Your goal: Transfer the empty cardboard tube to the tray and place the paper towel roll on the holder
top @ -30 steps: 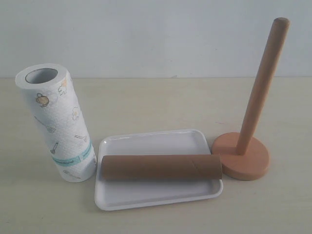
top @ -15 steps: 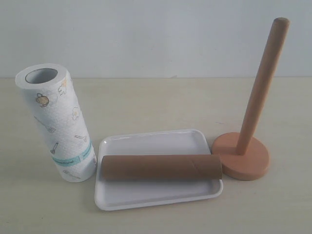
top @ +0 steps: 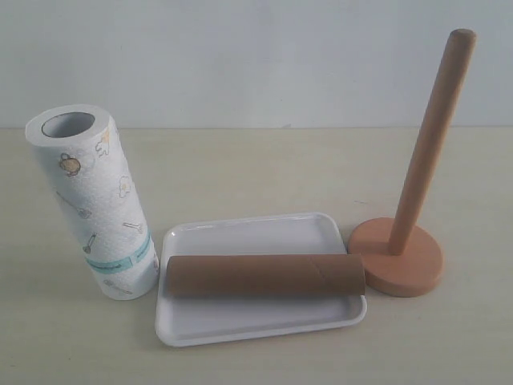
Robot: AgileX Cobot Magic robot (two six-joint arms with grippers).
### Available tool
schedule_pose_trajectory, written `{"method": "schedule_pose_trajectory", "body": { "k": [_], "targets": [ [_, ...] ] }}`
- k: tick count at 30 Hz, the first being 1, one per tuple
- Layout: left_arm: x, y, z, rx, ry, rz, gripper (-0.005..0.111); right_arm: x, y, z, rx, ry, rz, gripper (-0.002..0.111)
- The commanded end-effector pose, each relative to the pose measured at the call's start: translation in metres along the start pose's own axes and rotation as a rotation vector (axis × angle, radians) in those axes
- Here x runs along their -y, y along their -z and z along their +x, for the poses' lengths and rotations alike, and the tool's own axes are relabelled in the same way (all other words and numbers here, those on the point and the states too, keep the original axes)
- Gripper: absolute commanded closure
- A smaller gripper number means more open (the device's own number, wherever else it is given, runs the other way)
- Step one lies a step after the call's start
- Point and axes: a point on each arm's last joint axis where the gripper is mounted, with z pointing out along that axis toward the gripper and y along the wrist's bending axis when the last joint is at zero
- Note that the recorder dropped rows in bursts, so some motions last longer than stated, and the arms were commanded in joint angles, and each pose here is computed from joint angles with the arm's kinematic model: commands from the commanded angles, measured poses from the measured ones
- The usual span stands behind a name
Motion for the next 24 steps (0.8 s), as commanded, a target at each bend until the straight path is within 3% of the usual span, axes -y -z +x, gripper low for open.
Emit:
{"method": "schedule_pose_trajectory", "body": {
  "k": [1,5,7,15,17,22,24],
  "targets": [
    [0.002,0.003,0.028,-0.044,-0.018,0.078,0.103,0.0,0.0,-0.001,0.017,-0.001,0.001,0.107],
    [0.007,0.002,0.042,-0.092,-0.06,0.148,0.103,0.0,0.0,-0.001,0.017,-0.001,0.001,0.107],
    [0.008,0.001,0.053,-0.182,-0.106,0.18,0.103,0.0,0.0,-0.001,0.017,-0.001,0.001,0.107],
    [0.003,-0.006,0.063,-0.224,-0.068,0.136,0.101,0.0,0.0,-0.001,0.017,-0.001,0.001,0.107],
    [0.003,-0.006,0.063,-0.226,-0.064,0.135,0.088,0.0,0.0,-0.001,0.017,-0.001,0.001,0.107],
    [0.004,-0.007,0.06,-0.185,-0.058,0.144,0.024,0.0,0.0,-0.001,0.017,-0.001,0.001,0.107],
    [0.004,-0.006,0.06,-0.189,-0.063,0.154,0.015,0.0,0.0,-0.001,0.017,-0.001,0.001,0.107]
  ]
}}
